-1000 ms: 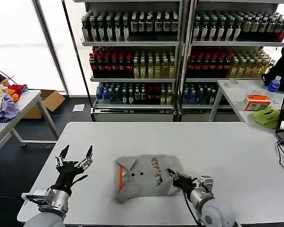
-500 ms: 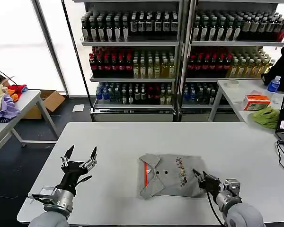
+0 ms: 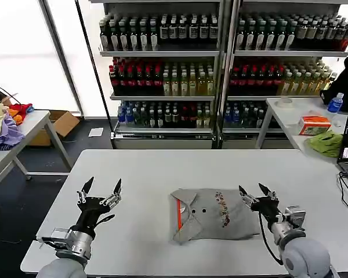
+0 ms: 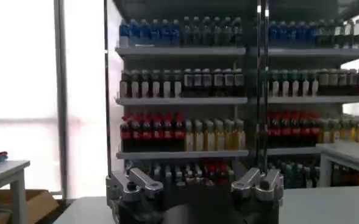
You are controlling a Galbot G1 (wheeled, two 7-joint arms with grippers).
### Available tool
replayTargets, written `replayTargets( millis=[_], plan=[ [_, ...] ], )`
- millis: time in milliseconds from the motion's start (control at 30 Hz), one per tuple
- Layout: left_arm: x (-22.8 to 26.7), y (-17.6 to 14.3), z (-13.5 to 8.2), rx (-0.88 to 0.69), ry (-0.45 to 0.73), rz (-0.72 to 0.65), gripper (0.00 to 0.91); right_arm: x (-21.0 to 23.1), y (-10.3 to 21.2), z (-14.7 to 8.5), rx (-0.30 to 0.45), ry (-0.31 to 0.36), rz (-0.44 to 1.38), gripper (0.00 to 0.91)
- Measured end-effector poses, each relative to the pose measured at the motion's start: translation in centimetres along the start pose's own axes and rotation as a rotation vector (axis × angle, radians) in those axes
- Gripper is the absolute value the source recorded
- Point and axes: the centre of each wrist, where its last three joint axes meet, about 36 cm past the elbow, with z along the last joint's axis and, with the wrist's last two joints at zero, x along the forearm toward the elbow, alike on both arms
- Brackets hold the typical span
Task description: Fold and organize the clothes.
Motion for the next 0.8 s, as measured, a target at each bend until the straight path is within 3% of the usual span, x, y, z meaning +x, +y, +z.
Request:
replayTargets(
  millis=[200,467,800],
  plan=[
    [0.4,-0.2,0.1,0.006,0.006,0.001,0.907,-2.4,3.3,2.5,-0.006,-0.021,-0.043,0.907],
    [0.7,-0.1,0.3,0.016,0.014,-0.003,0.907,-4.2,7.7,6.6,-0.016,0.03,-0.03,0.907],
    [0.6,-0.5,0.6,0.028,0.022,0.009,0.907,-4.2,9.6,7.2,-0.028,0.087,0.067,0.907]
  ],
)
